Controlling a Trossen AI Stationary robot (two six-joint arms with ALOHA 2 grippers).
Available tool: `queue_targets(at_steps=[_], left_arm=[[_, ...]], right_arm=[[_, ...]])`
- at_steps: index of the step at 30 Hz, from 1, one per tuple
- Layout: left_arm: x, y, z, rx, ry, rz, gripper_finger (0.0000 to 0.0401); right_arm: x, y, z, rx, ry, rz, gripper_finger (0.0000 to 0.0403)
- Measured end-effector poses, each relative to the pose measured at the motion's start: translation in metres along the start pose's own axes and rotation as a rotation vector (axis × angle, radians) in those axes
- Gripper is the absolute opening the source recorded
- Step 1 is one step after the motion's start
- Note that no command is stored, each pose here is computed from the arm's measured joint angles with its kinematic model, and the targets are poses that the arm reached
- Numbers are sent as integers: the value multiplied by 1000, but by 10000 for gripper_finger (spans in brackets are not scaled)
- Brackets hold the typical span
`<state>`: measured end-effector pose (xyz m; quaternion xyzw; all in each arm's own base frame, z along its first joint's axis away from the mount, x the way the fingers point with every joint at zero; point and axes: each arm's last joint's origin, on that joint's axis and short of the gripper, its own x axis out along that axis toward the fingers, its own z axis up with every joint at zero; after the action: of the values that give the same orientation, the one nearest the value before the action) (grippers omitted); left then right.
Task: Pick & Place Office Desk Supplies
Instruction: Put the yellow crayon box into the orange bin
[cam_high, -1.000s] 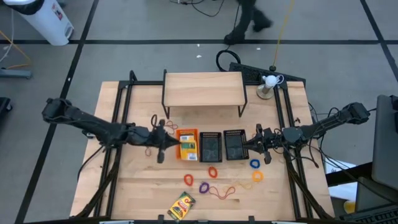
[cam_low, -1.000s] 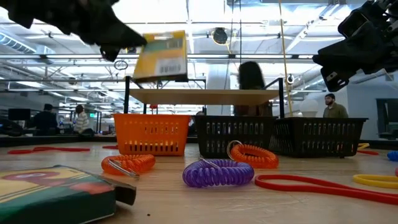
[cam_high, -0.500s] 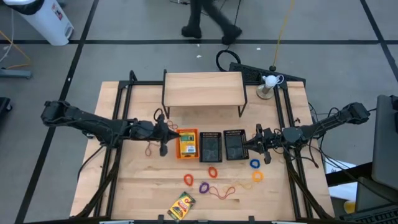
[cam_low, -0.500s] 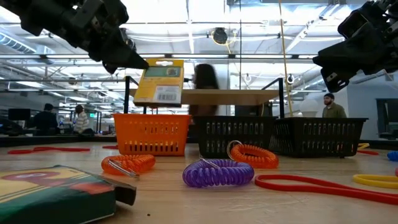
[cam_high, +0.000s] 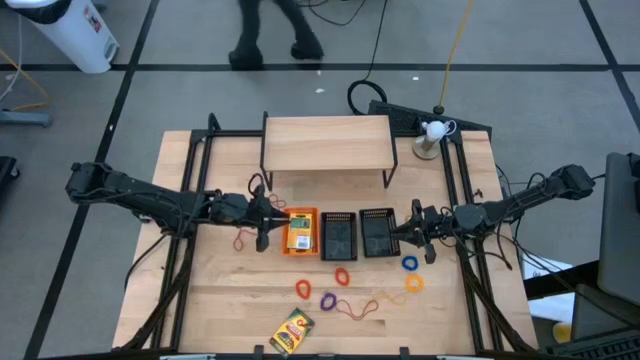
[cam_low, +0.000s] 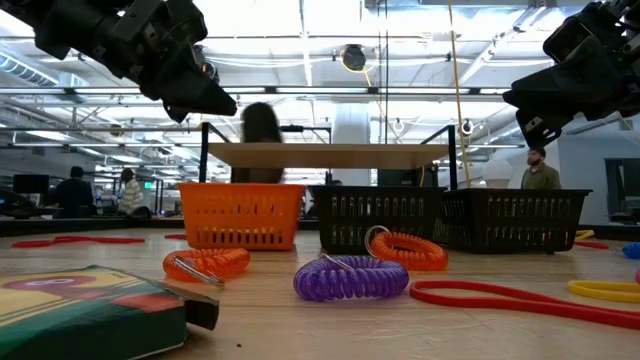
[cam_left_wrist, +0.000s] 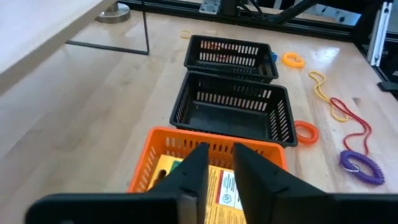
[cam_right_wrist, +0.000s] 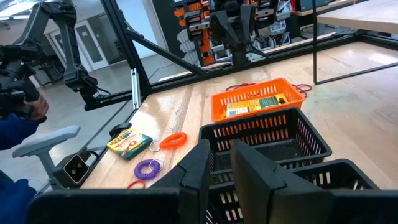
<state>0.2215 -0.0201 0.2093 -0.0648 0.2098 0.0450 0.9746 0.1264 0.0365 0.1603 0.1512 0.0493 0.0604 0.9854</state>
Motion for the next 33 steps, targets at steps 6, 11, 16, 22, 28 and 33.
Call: queue_targets(at_steps=[6,11,16,22,28,33], left_arm=[[-1,-5,11,21,-110,-97,112],[-5,-25,11,-31,-104,-313,111],[-15,-57,-7,-44,4,-304,93],[-37,-93,-23,-14,-27,-239,80],[-53,-112,-38,31,-31,-191,76],[-54,-129,-57,59,10,-208,76]], right_arm=[[0,0,0,0,0,0,59],[0,0,0,3,1,4,59],[0,0,0,4,2,7,59],[0,1,0,35,12,40,59],[0,2,1,85,1,60,59],[1,2,3,93,-22,36,59]])
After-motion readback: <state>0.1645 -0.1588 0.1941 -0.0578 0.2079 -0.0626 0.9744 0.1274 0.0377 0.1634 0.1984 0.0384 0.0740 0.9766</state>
